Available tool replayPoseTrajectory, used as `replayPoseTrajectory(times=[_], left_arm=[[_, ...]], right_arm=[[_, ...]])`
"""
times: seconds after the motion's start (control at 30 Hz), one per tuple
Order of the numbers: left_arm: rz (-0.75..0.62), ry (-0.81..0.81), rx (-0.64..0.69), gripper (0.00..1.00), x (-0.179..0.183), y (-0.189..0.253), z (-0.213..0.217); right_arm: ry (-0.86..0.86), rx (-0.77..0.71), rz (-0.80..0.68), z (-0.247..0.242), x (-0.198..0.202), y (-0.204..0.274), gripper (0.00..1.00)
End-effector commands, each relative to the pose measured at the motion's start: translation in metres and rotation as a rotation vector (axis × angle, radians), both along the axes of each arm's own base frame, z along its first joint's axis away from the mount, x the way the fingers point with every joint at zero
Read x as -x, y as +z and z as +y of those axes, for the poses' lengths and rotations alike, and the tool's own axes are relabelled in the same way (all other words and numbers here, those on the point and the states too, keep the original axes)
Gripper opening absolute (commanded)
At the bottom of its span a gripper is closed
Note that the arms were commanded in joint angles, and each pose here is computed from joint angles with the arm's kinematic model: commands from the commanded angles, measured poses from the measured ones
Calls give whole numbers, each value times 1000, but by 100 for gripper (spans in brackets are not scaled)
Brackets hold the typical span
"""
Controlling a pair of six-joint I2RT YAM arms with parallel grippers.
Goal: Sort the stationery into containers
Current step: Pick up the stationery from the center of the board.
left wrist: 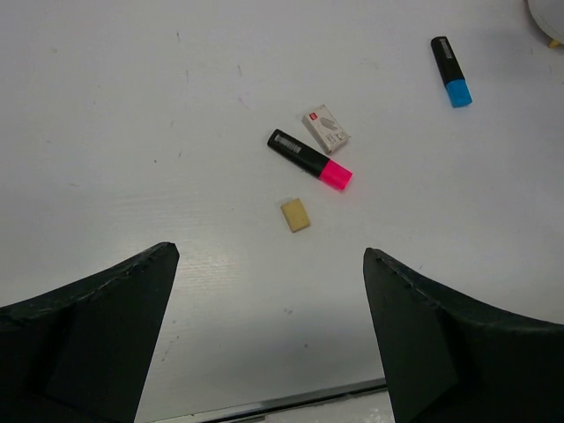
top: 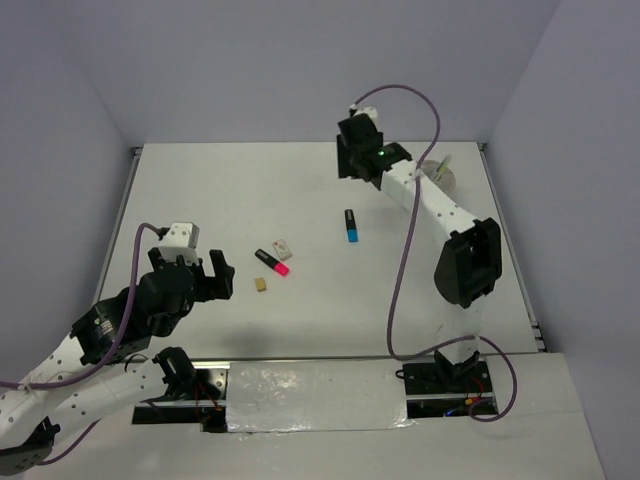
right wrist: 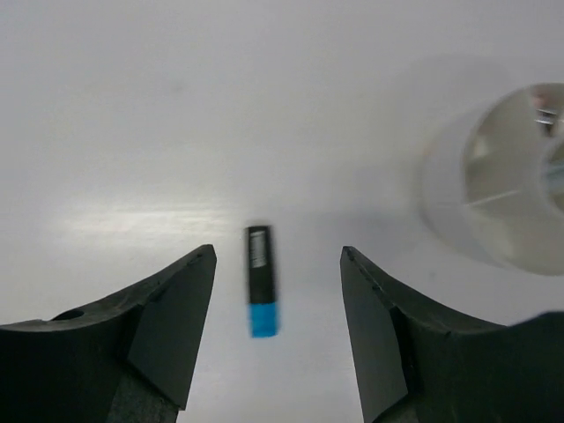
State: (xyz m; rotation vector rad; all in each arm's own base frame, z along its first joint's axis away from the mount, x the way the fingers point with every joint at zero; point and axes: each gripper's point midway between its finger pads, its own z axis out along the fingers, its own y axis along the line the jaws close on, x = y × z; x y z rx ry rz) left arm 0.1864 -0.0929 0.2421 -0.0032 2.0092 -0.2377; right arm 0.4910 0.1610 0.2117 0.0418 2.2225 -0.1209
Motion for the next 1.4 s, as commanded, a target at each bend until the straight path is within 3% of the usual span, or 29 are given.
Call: replayPoseTrajectory(times=[0.0,0.07,0.17,0.23,0.4,0.63,0.83,1.37], left_arm=[[-44,73,34,99,-1,11,14],[-55,106,37,99,0,12,22],[-78,114,70,99,2,17,27],[-81,127,70,99,3,18,30],[-93,211,97,99,7,21,48],[-145,283,183,99,17,31,71],[-153,273,195,99,18,32,71],[-135,245,166,99,14,29,62]], right_arm=[[250,-62,30,75,49,-15,66],[374,-87,13,112,69,-19,64],[495,-147,94,166,106,-45,43],[521,-177,118,184,118,-58,39],[650,-231,191,245,179,-84,40],[605,-179,229,286,226,-119,52],[569,-110,261,299,242,-146,56],[534,-73,301,300,239,-179,52]])
